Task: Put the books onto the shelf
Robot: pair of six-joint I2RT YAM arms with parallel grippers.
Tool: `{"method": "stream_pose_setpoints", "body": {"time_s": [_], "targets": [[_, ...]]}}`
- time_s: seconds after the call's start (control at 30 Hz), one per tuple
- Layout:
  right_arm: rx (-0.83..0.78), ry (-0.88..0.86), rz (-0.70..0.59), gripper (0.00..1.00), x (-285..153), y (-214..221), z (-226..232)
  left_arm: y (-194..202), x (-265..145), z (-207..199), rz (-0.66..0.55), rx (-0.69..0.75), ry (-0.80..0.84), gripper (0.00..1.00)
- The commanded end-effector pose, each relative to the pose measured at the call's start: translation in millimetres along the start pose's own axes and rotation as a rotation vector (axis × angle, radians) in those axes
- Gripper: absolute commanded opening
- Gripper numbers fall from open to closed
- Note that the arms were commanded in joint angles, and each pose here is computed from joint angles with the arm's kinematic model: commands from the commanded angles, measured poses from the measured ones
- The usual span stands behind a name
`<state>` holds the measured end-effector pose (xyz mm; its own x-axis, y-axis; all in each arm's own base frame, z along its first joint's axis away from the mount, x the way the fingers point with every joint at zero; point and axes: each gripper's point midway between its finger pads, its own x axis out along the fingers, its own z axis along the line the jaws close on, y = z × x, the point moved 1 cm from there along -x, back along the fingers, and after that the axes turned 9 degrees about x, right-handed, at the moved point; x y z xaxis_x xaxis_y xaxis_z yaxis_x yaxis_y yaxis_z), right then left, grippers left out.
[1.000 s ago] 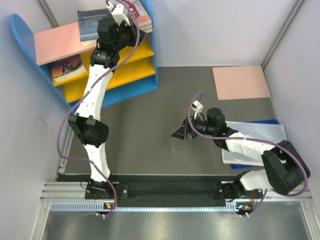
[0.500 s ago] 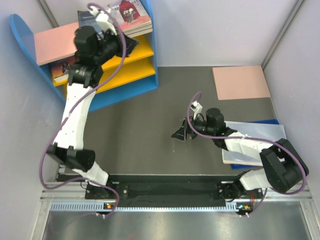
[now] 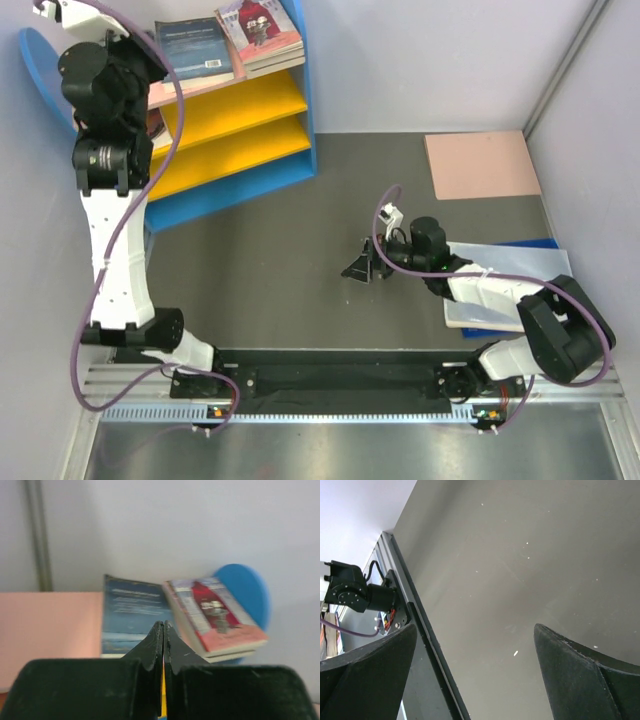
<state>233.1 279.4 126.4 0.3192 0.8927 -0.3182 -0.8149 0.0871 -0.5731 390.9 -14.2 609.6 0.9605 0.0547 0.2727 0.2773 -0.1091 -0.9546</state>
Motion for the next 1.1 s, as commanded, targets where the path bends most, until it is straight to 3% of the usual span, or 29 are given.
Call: {"method": "stream_pose_setpoints", "body": {"time_s": [0.0,0.13,0.37,0.63,1.07], "targets": [[-0.054,-0.055,-0.026,1.0,3.5,-9.9,15.6,53.5,24.1,76.6,0.124,0.033,-0.312,0.0],[-0.053,-0.057,-0.019,1.0,5.1,-8.5,16.9,93.7,37.6,121.2,0.204,0.016,-0.4,0.0],[-0.052,-0.053,-0.022,1.0,5.0,-8.2,17.2,134.7,46.1,150.3,0.263,0.001,-0.481,0.0],[-0.054,-0.051,-0.02,0.99,4.9,-7.7,17.8,188.0,66.5,156.3,0.36,-0.055,-0.438,0.0],[-0.053,-0.047,-0.018,0.99,5.1,-6.8,16.6,225.9,96.4,164.8,0.396,-0.203,-0.357,0.0]]}}
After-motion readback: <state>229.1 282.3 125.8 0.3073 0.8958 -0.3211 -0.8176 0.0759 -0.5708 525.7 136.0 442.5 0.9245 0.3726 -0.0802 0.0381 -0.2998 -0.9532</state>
